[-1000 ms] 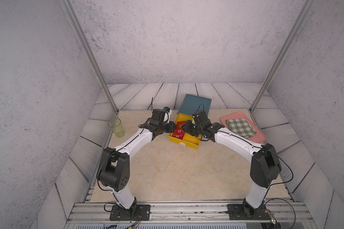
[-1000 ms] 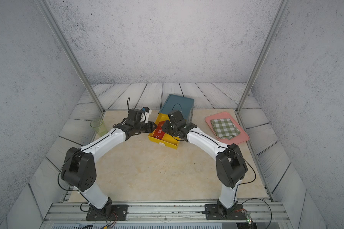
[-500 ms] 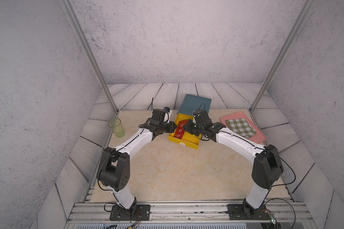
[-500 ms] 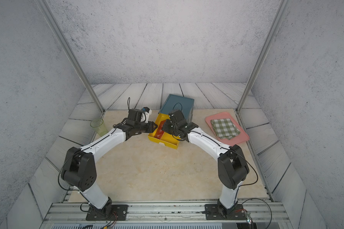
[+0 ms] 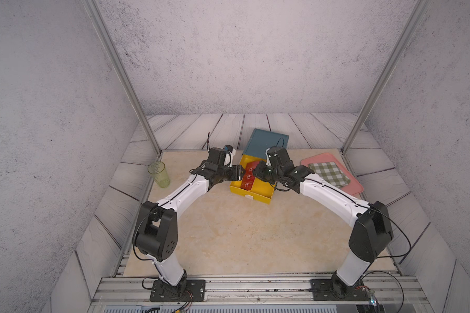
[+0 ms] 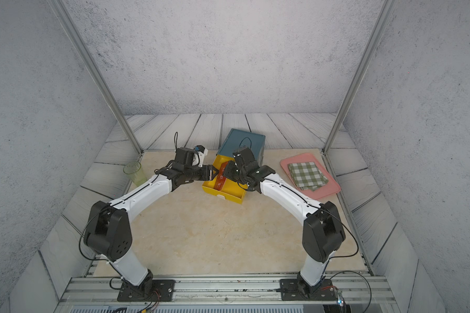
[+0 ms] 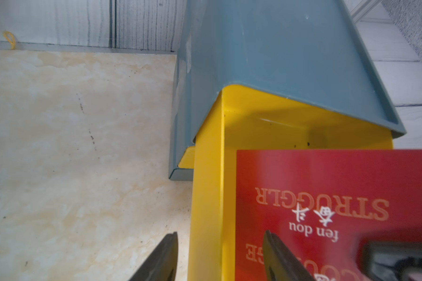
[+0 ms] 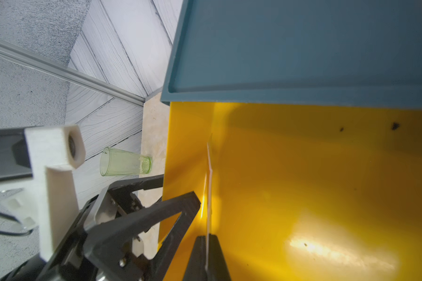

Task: Take the postcards out of the drawer
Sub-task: Pick up the postcard from the drawer.

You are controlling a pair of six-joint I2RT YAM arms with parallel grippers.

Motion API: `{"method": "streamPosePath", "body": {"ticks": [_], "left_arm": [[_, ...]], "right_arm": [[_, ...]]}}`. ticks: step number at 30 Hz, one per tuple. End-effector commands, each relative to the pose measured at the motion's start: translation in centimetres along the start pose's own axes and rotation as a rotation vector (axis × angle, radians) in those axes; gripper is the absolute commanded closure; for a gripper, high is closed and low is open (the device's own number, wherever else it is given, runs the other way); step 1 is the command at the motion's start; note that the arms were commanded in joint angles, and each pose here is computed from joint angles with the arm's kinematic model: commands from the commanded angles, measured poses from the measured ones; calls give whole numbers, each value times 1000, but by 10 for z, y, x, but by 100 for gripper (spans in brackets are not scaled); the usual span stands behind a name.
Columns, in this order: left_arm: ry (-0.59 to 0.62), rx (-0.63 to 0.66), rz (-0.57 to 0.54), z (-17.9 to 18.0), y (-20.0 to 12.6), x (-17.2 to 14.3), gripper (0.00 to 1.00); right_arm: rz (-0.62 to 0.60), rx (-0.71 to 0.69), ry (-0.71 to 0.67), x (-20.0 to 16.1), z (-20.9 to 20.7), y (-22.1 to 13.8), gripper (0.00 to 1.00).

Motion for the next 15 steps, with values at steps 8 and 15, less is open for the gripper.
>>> {"method": "streamPosePath", "body": {"ticks": [8, 15], "left_arm": [[18, 26, -92, -4, -40, 33, 34], [-11, -101, -168, -10, -80, 45, 32]], "right_arm": [[-39, 73, -56, 13, 21, -56, 100], [21, 231, -50, 18, 19, -90, 100]]}}
Point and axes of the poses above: each gripper's point midway between its finger pads, its own y axis out along the fingers, its own z axis along the line the jaws close on, x = y × z, the point moved 5 cm from there along -y, back along the fingers, and after that the axes turned 11 degrees about y, right-handed, at the moved point
